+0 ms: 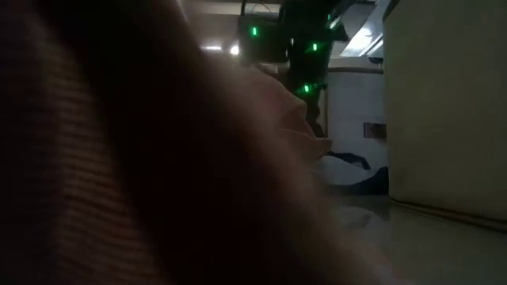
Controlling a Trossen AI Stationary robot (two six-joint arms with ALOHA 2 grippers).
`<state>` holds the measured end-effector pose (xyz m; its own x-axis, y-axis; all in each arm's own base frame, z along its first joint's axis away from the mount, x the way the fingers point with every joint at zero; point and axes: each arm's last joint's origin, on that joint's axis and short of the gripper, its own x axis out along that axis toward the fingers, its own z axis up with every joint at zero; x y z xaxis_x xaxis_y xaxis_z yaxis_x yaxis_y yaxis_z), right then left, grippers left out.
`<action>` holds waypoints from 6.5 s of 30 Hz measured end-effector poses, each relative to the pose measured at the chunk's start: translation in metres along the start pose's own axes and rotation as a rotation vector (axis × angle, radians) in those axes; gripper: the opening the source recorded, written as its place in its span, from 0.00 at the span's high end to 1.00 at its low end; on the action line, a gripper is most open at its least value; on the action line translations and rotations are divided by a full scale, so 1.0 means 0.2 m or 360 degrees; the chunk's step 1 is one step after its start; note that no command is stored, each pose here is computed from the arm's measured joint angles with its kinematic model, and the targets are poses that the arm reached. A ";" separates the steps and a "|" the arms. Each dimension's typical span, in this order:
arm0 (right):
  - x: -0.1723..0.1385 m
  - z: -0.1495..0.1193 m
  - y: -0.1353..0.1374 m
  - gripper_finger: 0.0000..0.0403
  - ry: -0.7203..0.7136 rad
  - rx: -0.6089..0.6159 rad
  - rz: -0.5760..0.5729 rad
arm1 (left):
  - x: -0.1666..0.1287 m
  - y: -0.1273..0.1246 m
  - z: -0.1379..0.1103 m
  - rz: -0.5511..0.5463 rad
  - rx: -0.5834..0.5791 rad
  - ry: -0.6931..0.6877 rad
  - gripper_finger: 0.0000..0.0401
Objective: Sort clothes
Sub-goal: Put the black striped sock into the top laundry organizer, then put the blue shirt into the bottom laundry organizer
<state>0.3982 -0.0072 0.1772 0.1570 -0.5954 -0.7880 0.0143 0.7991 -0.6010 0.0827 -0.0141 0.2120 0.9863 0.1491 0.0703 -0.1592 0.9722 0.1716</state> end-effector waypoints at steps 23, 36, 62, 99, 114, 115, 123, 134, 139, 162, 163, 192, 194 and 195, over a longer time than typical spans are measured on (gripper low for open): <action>-0.66 0.25 -0.24 0.93 -0.0506 0.0277 -0.0058 | 0.00 0.00 0.00 -0.0001 -0.0006 0.0005 1.00; -0.54 0.37 -0.06 0.92 -0.0901 0.0476 0.0527 | 0.00 0.00 0.00 0.0000 -0.0038 0.0002 1.00; -0.47 0.40 0.04 0.51 -0.1130 0.0482 0.0772 | 0.00 0.00 0.00 -0.0001 -0.0039 0.0004 1.00; -0.36 0.42 0.08 0.95 -0.0919 0.0072 0.0118 | 0.00 0.00 0.00 -0.0001 -0.0028 0.0003 1.00; -1.02 0.31 -0.15 0.97 -0.1157 0.0268 -0.0098 | 0.00 0.00 0.00 -0.0002 -0.0030 0.0006 1.00; -1.05 0.29 -0.16 0.97 -0.1142 0.0274 -0.0118 | 0.00 0.00 0.00 -0.0002 -0.0032 0.0005 1.00; -1.17 0.05 -0.31 0.95 -0.0916 0.0443 -0.0365 | 0.00 0.00 0.00 -0.0002 -0.0033 0.0004 1.00; -1.09 -0.30 -0.57 0.95 -0.0378 0.0825 -0.0505 | 0.00 0.00 0.00 -0.0002 -0.0039 0.0005 1.00; -1.01 -0.36 -0.66 0.95 -0.0284 0.0916 -0.0434 | 0.00 0.00 0.00 -0.0002 -0.0039 0.0005 1.00; -0.48 -0.48 -0.79 0.74 0.0334 0.1246 -0.0056 | 0.00 0.00 0.00 -0.0004 -0.0024 0.0013 1.00; -0.49 -0.49 -0.79 0.70 0.0338 0.1239 -0.0044 | 0.00 0.00 0.00 -0.0004 -0.0024 0.0013 1.00; -0.89 0.13 -0.37 0.30 -0.1078 0.0813 0.0327 | 0.00 0.00 0.00 -0.0003 -0.0026 0.0011 1.00; -0.88 0.14 -0.35 0.30 -0.1072 0.0813 0.0303 | 0.00 0.00 0.00 -0.0003 -0.0027 0.0009 1.00; -0.87 0.15 -0.35 0.30 -0.1066 0.0810 0.0302 | 0.00 0.00 0.00 -0.0002 -0.0033 0.0006 1.00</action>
<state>0.3985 0.0436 0.3606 0.7488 -0.4014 -0.5274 0.3445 0.9155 -0.2077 0.0827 -0.0141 0.2117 0.9867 0.1484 0.0666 -0.1570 0.9759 0.1513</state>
